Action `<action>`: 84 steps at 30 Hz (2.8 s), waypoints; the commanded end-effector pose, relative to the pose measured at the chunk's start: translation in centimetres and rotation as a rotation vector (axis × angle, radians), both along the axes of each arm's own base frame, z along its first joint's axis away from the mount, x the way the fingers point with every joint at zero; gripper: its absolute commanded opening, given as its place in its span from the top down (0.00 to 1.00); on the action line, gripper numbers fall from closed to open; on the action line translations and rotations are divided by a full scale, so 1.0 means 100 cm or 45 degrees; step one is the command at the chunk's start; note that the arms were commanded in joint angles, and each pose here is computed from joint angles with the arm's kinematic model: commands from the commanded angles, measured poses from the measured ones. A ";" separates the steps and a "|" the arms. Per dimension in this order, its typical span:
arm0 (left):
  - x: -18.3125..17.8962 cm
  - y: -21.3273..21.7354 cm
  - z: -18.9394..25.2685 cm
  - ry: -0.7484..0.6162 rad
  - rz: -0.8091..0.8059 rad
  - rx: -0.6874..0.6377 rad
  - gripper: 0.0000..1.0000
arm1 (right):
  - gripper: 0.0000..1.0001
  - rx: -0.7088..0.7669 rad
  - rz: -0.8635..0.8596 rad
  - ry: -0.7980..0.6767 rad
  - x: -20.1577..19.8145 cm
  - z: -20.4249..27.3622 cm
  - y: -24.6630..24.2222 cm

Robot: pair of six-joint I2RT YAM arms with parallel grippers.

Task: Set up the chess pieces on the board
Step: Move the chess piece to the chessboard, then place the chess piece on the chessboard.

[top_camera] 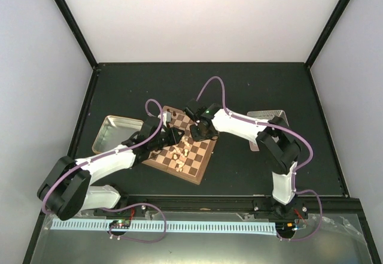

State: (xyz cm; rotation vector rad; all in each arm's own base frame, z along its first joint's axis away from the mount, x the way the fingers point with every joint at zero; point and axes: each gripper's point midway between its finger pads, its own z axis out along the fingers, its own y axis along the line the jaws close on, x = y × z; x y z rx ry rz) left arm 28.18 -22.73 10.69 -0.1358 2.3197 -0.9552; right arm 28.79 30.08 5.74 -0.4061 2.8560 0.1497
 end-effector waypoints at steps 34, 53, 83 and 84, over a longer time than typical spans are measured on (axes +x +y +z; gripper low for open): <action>-0.019 -0.014 0.038 0.079 -0.074 -0.194 0.95 | 0.43 0.742 0.627 -0.390 -0.065 0.080 0.051; -0.025 -0.015 0.024 0.166 -0.067 -0.221 0.95 | 0.66 0.617 0.687 -0.388 -0.055 0.025 0.062; -0.018 0.009 0.027 -0.040 0.005 -0.101 0.95 | 0.69 0.561 0.496 -0.112 -0.066 -0.001 0.055; -0.018 0.009 0.027 -0.043 0.005 -0.097 0.95 | 0.67 0.558 0.489 -0.112 -0.066 0.001 0.054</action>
